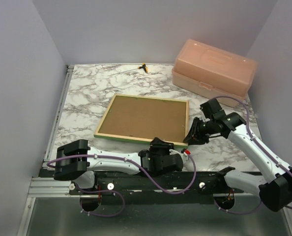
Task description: Put the photo into the frame
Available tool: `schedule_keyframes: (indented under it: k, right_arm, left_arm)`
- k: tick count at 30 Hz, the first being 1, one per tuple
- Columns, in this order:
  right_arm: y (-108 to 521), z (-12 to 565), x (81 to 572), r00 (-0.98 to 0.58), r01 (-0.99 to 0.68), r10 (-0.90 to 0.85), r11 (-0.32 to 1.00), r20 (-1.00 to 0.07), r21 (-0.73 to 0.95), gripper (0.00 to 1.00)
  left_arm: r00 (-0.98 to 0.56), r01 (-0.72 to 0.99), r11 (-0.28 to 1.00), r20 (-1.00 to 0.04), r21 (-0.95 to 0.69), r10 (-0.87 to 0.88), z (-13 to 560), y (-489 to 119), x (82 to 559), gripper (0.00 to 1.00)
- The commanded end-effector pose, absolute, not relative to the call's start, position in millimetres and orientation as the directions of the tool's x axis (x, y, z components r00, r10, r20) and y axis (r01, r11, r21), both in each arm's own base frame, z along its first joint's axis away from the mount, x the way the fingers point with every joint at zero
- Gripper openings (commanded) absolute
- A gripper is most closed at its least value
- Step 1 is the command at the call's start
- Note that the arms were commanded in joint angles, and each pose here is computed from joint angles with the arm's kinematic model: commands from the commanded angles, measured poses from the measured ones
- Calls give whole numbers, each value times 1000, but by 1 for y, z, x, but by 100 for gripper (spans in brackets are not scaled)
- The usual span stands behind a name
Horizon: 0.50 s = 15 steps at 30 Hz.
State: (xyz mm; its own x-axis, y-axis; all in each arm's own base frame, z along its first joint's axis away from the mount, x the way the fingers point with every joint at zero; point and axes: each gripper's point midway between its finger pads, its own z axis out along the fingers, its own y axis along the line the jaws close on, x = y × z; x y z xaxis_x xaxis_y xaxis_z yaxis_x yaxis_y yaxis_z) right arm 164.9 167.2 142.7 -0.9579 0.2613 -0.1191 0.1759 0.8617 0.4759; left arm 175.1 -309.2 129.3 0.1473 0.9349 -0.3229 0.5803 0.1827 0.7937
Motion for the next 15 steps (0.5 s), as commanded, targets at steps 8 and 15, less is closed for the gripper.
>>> schedule_keyframes:
  k: [8,15]
  right_arm:
    - [181,227,205,-874,-6,287,799,-391,601,68]
    - [161,285,229,-691,-147,307,827,-654,543,100]
  left_arm:
    - [125,530,296,-419,794,899,169,-307,181,22]
    - [126,524,348,-476,777,871,198,-295,180,21]
